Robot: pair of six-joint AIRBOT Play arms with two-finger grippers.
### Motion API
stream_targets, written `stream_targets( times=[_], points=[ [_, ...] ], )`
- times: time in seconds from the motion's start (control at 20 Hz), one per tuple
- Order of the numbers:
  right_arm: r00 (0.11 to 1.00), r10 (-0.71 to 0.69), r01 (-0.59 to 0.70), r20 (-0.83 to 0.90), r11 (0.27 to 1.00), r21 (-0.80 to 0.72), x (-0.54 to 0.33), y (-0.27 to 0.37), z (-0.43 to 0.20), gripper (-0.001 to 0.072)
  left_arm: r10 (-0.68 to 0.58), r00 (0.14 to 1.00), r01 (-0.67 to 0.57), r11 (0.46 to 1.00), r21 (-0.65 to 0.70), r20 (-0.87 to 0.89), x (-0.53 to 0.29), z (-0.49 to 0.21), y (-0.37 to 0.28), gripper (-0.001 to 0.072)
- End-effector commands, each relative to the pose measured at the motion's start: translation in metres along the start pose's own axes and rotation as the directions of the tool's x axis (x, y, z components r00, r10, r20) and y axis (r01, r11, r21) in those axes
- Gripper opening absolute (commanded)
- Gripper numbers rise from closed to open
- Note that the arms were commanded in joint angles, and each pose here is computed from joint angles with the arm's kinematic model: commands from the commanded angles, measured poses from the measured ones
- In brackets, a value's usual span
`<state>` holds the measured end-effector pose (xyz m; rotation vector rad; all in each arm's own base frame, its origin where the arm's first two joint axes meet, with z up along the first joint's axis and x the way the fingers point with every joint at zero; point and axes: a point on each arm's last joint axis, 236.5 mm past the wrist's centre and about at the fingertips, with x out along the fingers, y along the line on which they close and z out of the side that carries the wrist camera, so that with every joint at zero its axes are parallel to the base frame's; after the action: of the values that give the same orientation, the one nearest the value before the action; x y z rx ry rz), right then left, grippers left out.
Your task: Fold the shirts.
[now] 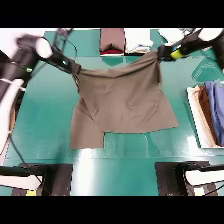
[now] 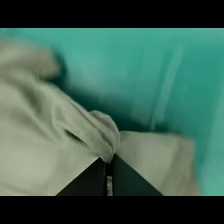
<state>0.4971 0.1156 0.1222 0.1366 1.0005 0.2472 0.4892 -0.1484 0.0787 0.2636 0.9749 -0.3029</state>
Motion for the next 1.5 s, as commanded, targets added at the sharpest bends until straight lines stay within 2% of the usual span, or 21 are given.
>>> stream_targets(
  times=[0.0, 0.05, 0.1, 0.15, 0.2, 0.3, 0.45, 0.6, 0.85, 0.9, 0.95, 1.0, 1.2, 1.45],
  points=[
    [0.995, 0.006, -0.005, -0.102, 1.0, 0.004, 0.057, 0.0, -0.023, 0.0018, 0.022, 0.993, -0.023, 1.0, -0.007, -0.115, 0.063, -0.031, 0.003, 0.003],
    [0.993, 0.006, -0.005, -0.116, 1.0, 0.003, 0.059, 0.0, -0.024, 0.0027, 0.022, 0.993, -0.023, 1.0, -0.008, -0.118, 0.064, -0.032, 0.003, 0.0032],
    [0.993, 0.005, -0.005, -0.114, 1.0, -0.001, 0.057, 0.0, -0.022, 0.0161, 0.023, 0.993, -0.023, 1.0, -0.003, -0.113, 0.059, -0.03, 0.003, 0.0123],
    [0.995, 0.004, -0.004, -0.096, 1.0, 0.002, 0.051, -0.002, -0.014, 0.0335, 0.026, 0.993, -0.027, 1.0, -0.007, -0.116, 0.054, -0.031, 0.006, 0.0395],
    [0.997, 0.003, -0.002, -0.081, 1.0, 0.005, 0.041, -0.004, -0.006, 0.0345, 0.025, 0.992, -0.029, 0.999, -0.023, -0.122, 0.044, -0.032, 0.011, 0.0464],
    [0.995, -0.01, 0.009, -0.099, 1.0, -0.006, 0.011, -0.014, -0.001, 0.0345, 0.03, 0.988, -0.042, 0.996, -0.073, -0.15, 0.016, -0.041, 0.029, 0.0464],
    [0.982, -0.042, 0.04, -0.185, 0.999, -0.014, -0.026, -0.038, -0.03, 0.0344, -0.036, 0.971, -0.007, 0.984, -0.18, -0.234, -0.03, -0.076, 0.042, 0.0464],
    [0.958, -0.064, 0.087, -0.28, 0.994, 0.071, -0.044, -0.072, -0.086, 0.0344, -0.066, 0.955, -0.001, 0.974, -0.228, -0.29, -0.041, -0.128, 0.031, 0.0465],
    [0.911, -0.067, 0.186, -0.408, 0.948, 0.258, -0.046, -0.127, -0.198, 0.0345, -0.209, 0.92, 0.089, 0.935, -0.344, -0.331, -0.025, -0.199, -0.017, 0.0464],
    [0.901, -0.062, 0.204, -0.43, 0.934, 0.293, -0.045, -0.134, -0.22, 0.0359, -0.225, 0.913, 0.096, 0.93, -0.356, -0.342, -0.022, -0.206, -0.021, 0.0464],
    [0.891, -0.055, 0.22, -0.451, 0.921, 0.322, -0.044, -0.14, -0.239, 0.0463, -0.231, 0.91, 0.099, 0.927, -0.361, -0.344, -0.021, -0.208, -0.023, 0.0465],
    [0.881, -0.047, 0.235, -0.471, 0.906, 0.351, -0.042, -0.145, -0.257, 0.049, -0.229, 0.913, 0.099, 0.927, -0.362, -0.337, -0.02, -0.207, -0.023, 0.0464],
    [0.843, -0.006, 0.267, -0.539, 0.873, 0.408, -0.028, -0.15, -0.307, 0.049, -0.221, 0.927, 0.101, 0.926, -0.363, -0.304, -0.017, -0.199, -0.021, 0.0464],
    [0.819, 0.008, 0.266, -0.574, 0.881, 0.392, -0.014, -0.14, -0.334, 0.0488, -0.221, 0.926, 0.102, 0.926, -0.363, -0.305, -0.017, -0.199, -0.021, 0.0465]
  ],
)
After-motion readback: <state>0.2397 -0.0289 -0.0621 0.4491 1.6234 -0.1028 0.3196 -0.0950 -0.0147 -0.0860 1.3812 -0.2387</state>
